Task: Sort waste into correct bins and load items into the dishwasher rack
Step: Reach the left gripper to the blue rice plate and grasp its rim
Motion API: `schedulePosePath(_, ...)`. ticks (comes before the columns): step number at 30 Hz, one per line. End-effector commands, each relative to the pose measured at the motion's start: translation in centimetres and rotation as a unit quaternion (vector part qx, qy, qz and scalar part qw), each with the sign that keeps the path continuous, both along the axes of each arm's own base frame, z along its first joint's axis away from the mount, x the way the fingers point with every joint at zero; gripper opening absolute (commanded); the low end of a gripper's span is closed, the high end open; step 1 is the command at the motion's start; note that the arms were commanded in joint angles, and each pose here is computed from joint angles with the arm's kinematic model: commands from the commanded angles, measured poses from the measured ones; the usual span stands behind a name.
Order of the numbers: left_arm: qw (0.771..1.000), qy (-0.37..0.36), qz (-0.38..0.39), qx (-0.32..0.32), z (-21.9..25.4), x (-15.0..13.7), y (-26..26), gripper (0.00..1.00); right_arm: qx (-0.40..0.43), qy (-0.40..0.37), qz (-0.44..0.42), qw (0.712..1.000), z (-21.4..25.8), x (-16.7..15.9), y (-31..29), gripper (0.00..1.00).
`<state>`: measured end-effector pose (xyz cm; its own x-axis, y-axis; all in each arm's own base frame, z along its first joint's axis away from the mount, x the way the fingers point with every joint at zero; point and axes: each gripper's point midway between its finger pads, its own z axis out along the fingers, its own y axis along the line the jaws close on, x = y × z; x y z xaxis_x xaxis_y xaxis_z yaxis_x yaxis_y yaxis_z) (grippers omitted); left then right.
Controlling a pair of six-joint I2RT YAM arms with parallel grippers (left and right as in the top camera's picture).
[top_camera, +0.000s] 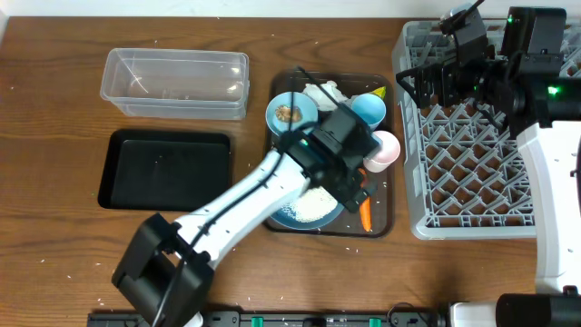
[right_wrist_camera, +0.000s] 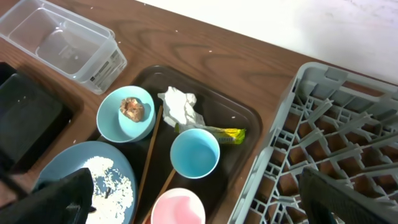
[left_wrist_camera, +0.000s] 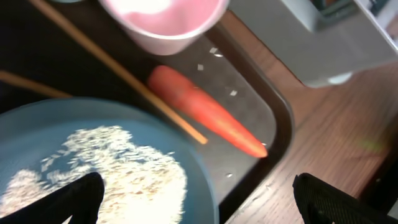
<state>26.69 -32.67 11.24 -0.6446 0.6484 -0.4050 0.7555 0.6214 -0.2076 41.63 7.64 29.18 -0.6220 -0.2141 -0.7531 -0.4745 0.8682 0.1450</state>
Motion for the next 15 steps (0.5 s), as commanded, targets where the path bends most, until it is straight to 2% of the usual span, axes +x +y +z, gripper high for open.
schedulePosePath(1,0.999,-0.026,0.003,0.041,-1.4,1.1,0.4,0.96,-0.005,-0.010,-0.003,1.000,0.9,-0.1,-0.4,0.99)
schedulePosePath(3,0.998,-0.025,0.006,0.060,-2.6,1.3,0.7,0.84,-0.005,-0.010,-0.003,1.000,0.9,-0.1,-0.4,0.99)
schedulePosePath(4,0.998,-0.022,0.007,0.066,-3.2,1.4,0.7,0.82,-0.005,-0.011,-0.003,1.000,0.9,-0.1,-0.4,0.99)
schedulePosePath(9,0.995,0.010,0.014,0.095,-7.1,1.3,0.9,0.80,-0.005,-0.010,-0.003,1.000,0.9,-0.1,-0.4,0.99)
schedulePosePath(12,0.996,0.008,0.015,0.093,-6.9,1.4,0.7,0.78,-0.005,-0.010,-0.003,1.000,0.8,-0.1,-0.4,0.99)
schedulePosePath(15,0.995,0.006,0.016,0.094,-6.9,1.5,0.8,0.60,-0.005,-0.010,-0.003,1.000,0.9,-0.1,-0.4,0.99)
